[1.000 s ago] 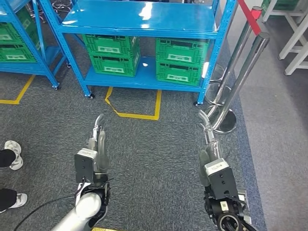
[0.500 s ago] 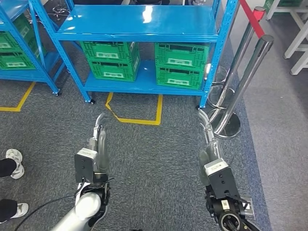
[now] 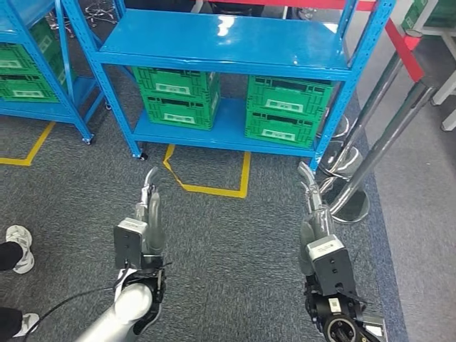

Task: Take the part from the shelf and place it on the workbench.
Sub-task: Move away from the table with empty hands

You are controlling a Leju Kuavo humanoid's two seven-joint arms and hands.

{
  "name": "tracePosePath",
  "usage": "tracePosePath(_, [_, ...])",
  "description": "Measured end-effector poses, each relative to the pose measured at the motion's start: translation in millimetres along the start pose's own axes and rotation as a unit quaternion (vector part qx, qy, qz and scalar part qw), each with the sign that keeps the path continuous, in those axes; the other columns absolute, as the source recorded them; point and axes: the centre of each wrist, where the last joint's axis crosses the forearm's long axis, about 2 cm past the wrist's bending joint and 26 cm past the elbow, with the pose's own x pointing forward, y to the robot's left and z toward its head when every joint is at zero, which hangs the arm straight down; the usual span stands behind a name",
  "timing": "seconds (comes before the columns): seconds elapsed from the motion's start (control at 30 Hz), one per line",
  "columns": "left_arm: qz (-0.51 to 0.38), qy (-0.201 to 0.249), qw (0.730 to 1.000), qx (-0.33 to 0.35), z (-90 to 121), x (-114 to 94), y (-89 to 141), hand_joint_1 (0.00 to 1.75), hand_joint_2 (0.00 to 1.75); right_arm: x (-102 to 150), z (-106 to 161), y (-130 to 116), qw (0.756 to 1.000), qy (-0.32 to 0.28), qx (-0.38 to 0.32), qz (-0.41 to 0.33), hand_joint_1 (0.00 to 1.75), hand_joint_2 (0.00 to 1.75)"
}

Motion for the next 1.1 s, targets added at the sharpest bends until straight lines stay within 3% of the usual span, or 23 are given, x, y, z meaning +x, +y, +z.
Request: tracePosePath(1.1, [-0.018, 0.008, 1.0, 0.006, 13, 4, 5, 0.0, 0.0, 4, -3, 4, 1.0, 0.002, 0.01, -0.014, 0.0, 0.0])
